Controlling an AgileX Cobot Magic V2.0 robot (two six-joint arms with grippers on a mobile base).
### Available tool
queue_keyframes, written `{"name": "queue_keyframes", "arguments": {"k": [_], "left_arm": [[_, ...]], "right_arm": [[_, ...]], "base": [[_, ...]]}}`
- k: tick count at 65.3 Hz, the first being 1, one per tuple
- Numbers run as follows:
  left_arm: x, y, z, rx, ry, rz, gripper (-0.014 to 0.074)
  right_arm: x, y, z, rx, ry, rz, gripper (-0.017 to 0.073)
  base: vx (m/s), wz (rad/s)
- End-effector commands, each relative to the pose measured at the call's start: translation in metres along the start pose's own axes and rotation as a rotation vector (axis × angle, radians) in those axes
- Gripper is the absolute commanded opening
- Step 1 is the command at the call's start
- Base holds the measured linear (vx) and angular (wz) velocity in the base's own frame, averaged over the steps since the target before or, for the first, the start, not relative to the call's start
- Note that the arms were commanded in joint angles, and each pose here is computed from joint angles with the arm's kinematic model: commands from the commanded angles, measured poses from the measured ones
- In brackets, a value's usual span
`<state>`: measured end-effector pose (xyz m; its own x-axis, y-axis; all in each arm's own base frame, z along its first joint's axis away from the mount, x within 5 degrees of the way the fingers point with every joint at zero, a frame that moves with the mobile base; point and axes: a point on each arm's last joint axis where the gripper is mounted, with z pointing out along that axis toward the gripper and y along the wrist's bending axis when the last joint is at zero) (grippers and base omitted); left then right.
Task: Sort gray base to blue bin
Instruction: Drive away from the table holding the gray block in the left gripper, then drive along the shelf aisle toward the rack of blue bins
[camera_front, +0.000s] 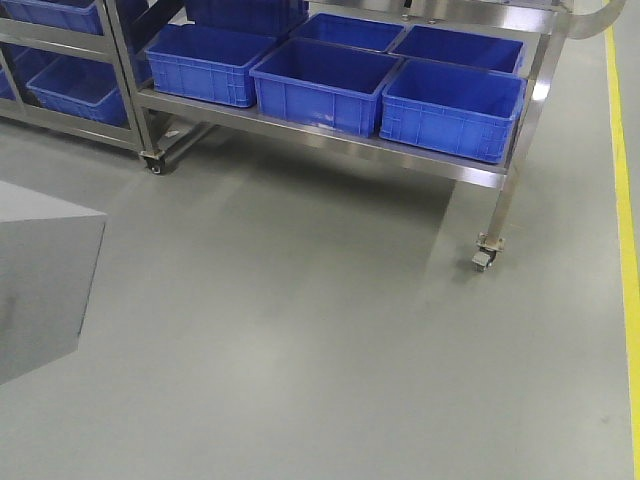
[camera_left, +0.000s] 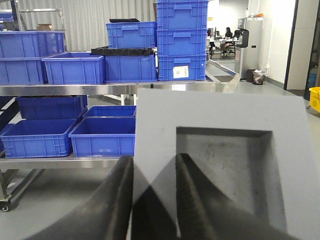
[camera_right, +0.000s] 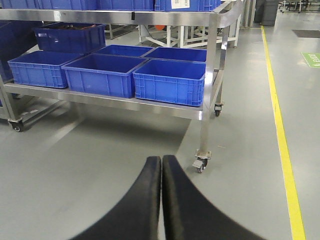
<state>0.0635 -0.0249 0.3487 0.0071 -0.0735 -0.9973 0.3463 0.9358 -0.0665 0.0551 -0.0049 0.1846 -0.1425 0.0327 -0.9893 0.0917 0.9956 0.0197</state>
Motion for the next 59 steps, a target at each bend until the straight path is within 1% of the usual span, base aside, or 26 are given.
{"name": "queue_keyframes", "arguments": {"k": [1,23,59], "left_arm": [[-0.0183,0.0001,-0.0012,-0.004,-0.126,-0.026,0.0038],[-0.0183,0.0001,-0.0012,-0.004,-0.126,-0.026,0.0038],[-0.0183,0.0001,-0.0012,-0.004,-0.126,-0.026,0.0038]], "right_arm": [[-0.0061,0.0000,-0.0002,0.001,-0.073,-0.020,-0.0005],[-0.0061,0.0000,-0.0002,0.001,-0.073,-0.020,-0.0005],[-0.0061,0.0000,-0.0002,0.001,-0.073,-0.020,-0.0005]], "base": [[0.26,-0.04],[0.28,0.13],[0.32,0.37]]}}
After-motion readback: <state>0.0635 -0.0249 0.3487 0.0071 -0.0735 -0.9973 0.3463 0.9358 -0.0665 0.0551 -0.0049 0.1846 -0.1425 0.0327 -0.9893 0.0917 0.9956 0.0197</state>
